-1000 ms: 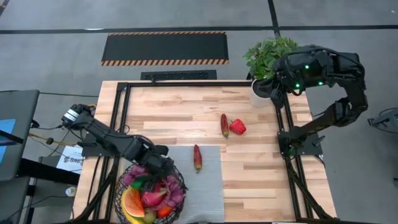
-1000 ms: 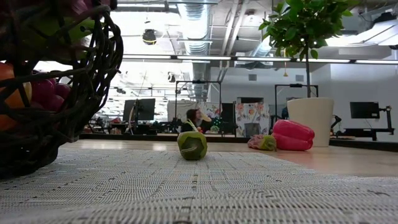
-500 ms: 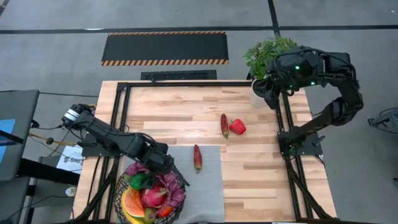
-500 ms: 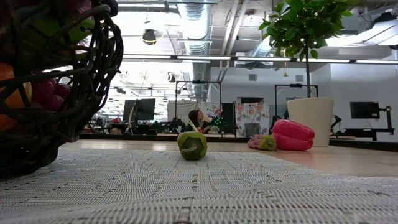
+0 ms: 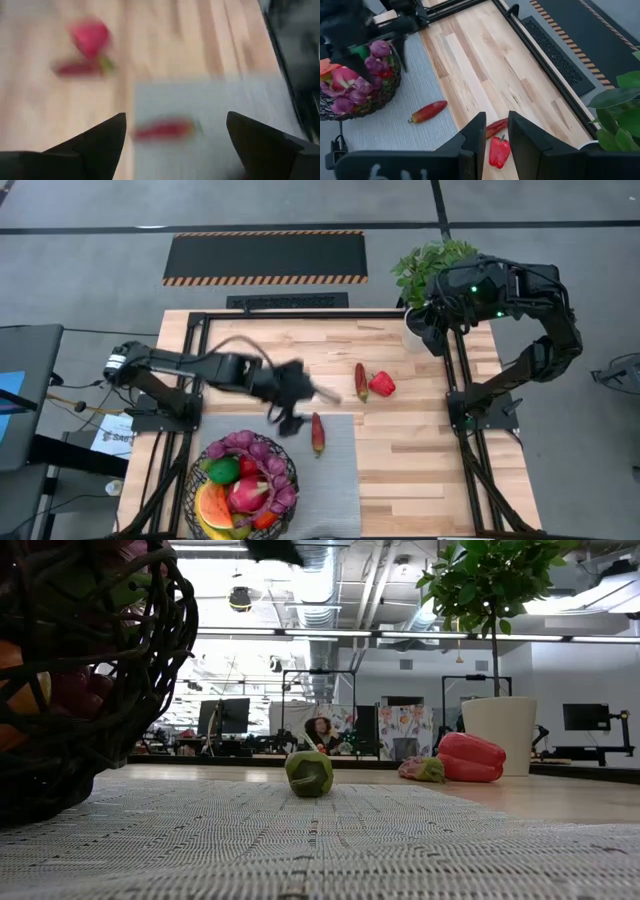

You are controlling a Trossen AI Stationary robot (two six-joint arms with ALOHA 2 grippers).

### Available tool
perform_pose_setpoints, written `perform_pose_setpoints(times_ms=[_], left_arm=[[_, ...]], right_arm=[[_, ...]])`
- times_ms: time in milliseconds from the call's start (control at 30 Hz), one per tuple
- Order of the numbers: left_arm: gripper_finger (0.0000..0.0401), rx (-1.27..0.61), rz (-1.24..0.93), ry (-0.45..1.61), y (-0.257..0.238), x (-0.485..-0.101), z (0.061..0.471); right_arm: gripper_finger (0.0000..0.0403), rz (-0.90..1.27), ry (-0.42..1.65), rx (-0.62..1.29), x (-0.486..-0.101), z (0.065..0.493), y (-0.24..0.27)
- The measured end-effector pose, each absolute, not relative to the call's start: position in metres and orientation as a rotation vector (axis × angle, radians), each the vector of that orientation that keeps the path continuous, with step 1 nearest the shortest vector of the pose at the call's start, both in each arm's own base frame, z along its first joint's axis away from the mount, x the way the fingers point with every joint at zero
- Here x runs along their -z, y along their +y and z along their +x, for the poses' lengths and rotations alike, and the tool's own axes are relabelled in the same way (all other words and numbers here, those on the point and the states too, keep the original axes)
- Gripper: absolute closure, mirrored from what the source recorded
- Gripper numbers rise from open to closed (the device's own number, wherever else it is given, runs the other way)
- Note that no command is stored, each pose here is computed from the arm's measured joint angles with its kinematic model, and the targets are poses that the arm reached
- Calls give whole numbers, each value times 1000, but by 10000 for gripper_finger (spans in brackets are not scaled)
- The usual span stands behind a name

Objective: Build produce basket
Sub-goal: Put the red bell pepper into the black wire basket

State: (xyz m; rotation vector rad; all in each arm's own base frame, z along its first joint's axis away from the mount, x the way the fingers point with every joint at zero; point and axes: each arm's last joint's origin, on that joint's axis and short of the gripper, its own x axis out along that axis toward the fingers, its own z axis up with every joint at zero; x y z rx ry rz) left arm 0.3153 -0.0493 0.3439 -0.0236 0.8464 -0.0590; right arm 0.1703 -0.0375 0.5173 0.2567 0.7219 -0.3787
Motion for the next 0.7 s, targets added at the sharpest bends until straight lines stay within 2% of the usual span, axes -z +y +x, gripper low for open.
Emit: perform_pose_setpoints(times_ms=[100, 200, 300, 533, 700], left_arm=[[70, -20, -43, 668, -21, -350, 339], [69, -49, 24, 595, 1, -340, 361], [69, -68, -5, 513, 24, -327, 386], [69, -115, -56, 461, 70, -279, 443], [69, -29, -52, 441, 81, -252, 485]], right_arm=[[298, 236, 726, 371, -517, 170, -38], [298, 192, 734, 353, -517, 170, -38], [298, 162, 738, 341, -517, 170, -38], [298, 148, 742, 336, -517, 170, -38], [298, 120, 746, 323, -517, 170, -37]])
